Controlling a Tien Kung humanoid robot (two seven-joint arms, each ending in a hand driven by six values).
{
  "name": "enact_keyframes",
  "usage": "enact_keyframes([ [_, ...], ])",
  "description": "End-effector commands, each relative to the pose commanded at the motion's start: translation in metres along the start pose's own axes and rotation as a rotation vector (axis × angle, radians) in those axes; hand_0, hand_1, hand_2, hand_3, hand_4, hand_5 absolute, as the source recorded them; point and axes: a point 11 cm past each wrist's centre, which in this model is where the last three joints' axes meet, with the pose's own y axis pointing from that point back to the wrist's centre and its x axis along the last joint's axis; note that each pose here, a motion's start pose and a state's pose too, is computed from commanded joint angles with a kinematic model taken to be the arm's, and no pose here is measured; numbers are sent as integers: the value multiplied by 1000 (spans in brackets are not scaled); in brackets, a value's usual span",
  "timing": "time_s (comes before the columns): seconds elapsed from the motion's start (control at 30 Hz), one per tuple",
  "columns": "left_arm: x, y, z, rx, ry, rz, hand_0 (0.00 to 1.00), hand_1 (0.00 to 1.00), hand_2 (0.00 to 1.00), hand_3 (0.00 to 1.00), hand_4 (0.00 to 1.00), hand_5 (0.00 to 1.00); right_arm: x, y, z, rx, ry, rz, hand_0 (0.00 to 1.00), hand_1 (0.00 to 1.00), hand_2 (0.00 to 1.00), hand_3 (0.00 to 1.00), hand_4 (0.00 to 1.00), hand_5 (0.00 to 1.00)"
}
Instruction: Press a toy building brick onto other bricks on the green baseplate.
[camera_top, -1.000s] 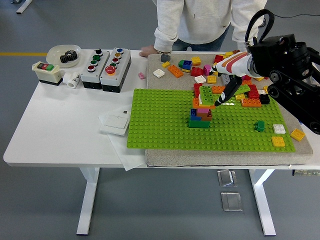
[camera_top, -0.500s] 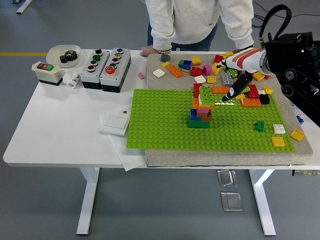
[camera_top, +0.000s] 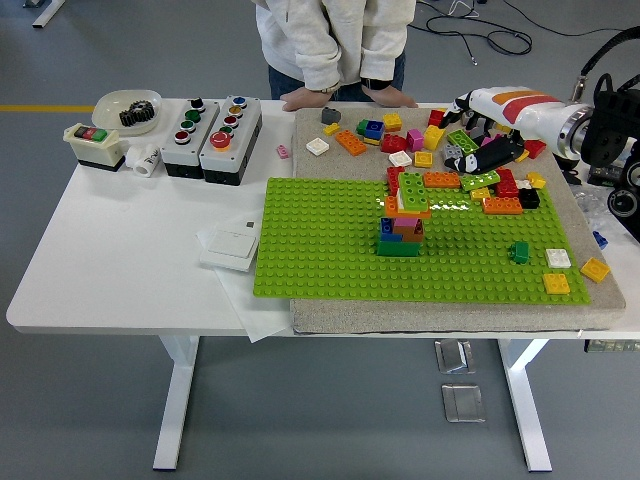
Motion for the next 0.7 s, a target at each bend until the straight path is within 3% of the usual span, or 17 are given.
enact_keyframes([
  [0.33,-1,1,3,-7,5,-2,861,846,845,643,730,649,-10,12,-10,58,-89,-33,678,684,740,594,758,572],
  [0.7,-2,1,6,-12,4,-3,862,846,844,643,728,647,-26,10,-30,120,-49,-97,688,675,716,580,761,563],
])
